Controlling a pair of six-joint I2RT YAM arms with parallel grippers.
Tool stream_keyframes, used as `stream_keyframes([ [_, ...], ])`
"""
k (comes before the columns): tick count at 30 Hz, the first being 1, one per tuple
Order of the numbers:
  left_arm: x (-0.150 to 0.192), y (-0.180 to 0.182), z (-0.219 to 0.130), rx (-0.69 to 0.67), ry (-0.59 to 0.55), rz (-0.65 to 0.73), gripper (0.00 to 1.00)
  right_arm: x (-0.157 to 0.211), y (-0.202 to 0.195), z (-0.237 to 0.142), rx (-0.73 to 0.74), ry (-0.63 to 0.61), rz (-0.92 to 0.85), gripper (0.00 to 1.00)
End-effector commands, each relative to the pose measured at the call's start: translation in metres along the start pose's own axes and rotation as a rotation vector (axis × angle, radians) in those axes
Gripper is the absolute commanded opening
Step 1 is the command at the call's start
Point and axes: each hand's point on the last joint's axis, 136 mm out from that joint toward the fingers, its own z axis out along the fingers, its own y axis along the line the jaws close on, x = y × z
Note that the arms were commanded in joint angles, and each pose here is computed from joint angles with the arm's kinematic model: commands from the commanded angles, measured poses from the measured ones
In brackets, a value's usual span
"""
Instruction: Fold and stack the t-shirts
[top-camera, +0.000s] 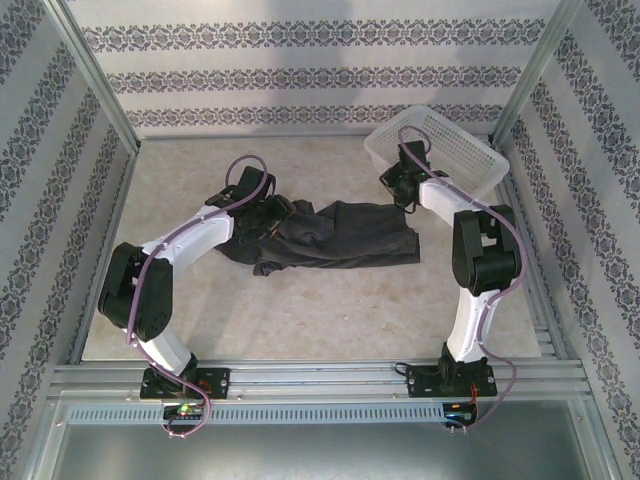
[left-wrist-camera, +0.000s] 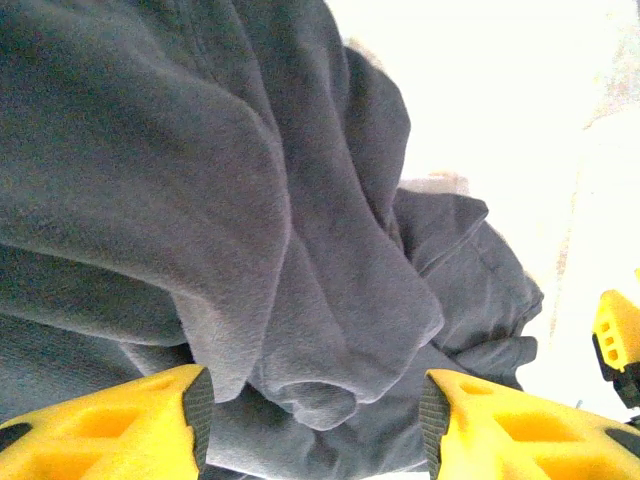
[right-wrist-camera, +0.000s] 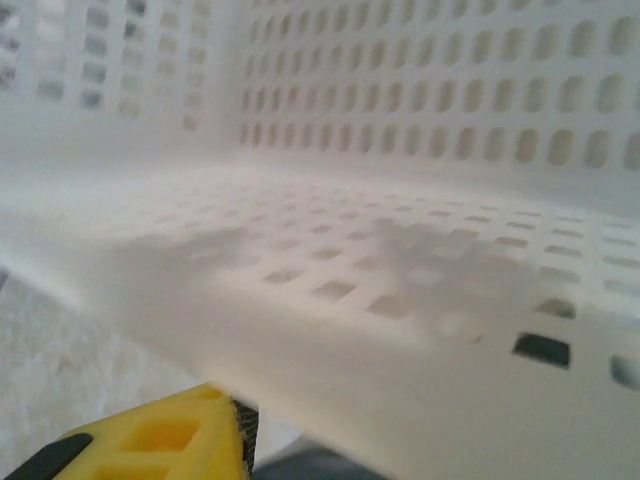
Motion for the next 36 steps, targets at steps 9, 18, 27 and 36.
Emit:
stream_keyframes([
  [9, -0.009, 0.021, 0.017, -0.196, -0.005, 0.045, 0.56, -0.007, 0.033, -0.041, -0.1, -0.039, -0.092, 0.45],
  [18, -0.017, 0.035, 0.045, -0.311, 0.024, 0.12, 0.14, 0.058, -0.005, -0.077, -0.015, 0.055, -0.188, 0.57],
  [27, -0.061, 0.017, -0.022, -0.2, -0.199, 0.106, 0.0, 0.084, -0.082, -0.068, 0.179, 0.141, -0.252, 0.59],
  [36, -0.087, 0.023, -0.07, 0.018, -0.273, -0.046, 0.0, 0.105, -0.105, -0.042, 0.29, 0.256, -0.225, 0.56],
])
